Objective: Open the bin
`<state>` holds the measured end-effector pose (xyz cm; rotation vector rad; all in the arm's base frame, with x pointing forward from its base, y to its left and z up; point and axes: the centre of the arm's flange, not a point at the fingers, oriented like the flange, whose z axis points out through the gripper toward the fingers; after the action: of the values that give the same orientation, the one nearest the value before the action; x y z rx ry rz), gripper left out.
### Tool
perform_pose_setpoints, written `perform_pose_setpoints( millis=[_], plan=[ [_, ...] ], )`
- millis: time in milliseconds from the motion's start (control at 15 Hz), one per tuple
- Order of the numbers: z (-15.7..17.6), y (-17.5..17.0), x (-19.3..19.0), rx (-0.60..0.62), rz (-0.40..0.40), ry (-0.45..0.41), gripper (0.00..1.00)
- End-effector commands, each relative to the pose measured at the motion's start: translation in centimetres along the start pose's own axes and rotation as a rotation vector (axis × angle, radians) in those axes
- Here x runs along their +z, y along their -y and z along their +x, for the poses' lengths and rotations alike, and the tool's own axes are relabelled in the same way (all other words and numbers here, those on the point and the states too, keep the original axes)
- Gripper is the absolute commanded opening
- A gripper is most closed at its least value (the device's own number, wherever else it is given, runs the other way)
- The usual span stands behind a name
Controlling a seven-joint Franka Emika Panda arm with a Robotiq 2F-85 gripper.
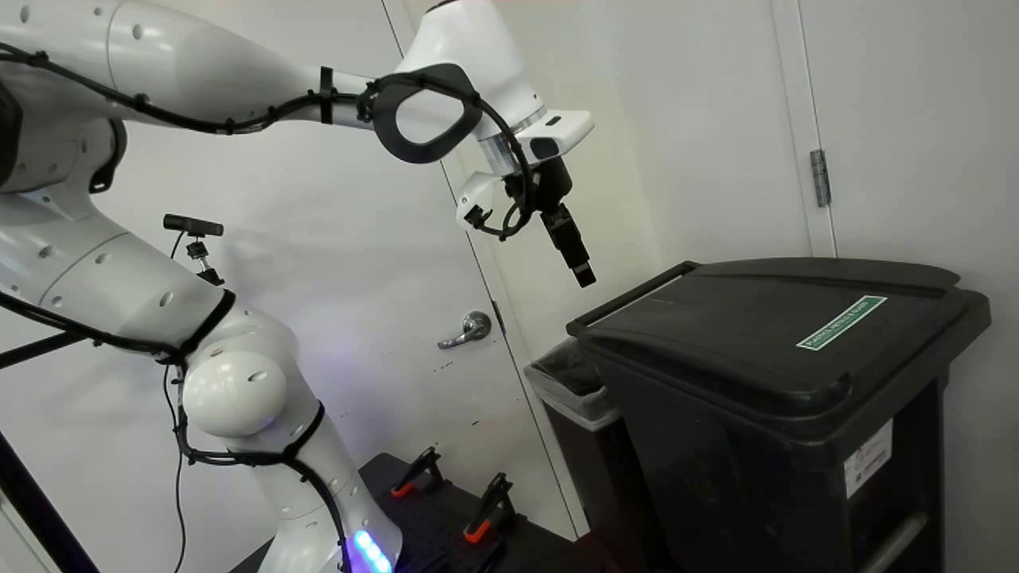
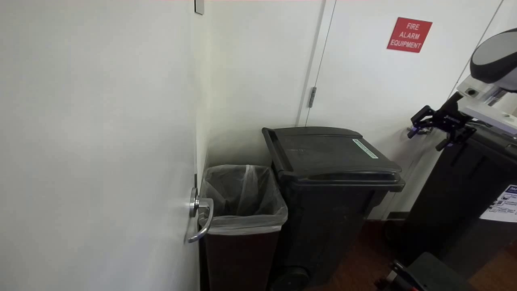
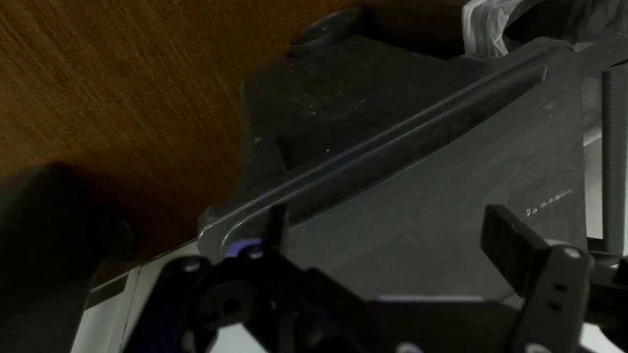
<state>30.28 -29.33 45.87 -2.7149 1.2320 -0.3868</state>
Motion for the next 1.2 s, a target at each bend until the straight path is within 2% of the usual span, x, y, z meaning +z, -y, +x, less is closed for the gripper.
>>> perform_pose_setpoints(
  millis=[0,200,667,867,1133],
  plan=[
    [0.7,-0.4,0.0,0.089,0.044,-0.095,1.00],
    [2.8,-2.8,0.8,0.224,0.121,-0.182,1.00],
    [5.1,-10.3,5.5,0.639,0.273,-0.285,1.00],
    [5.1,-12.4,7.6,0.768,0.291,-0.321,1.00],
    [4.2,-13.2,11.3,0.831,0.261,-0.351,1.00]
  ],
)
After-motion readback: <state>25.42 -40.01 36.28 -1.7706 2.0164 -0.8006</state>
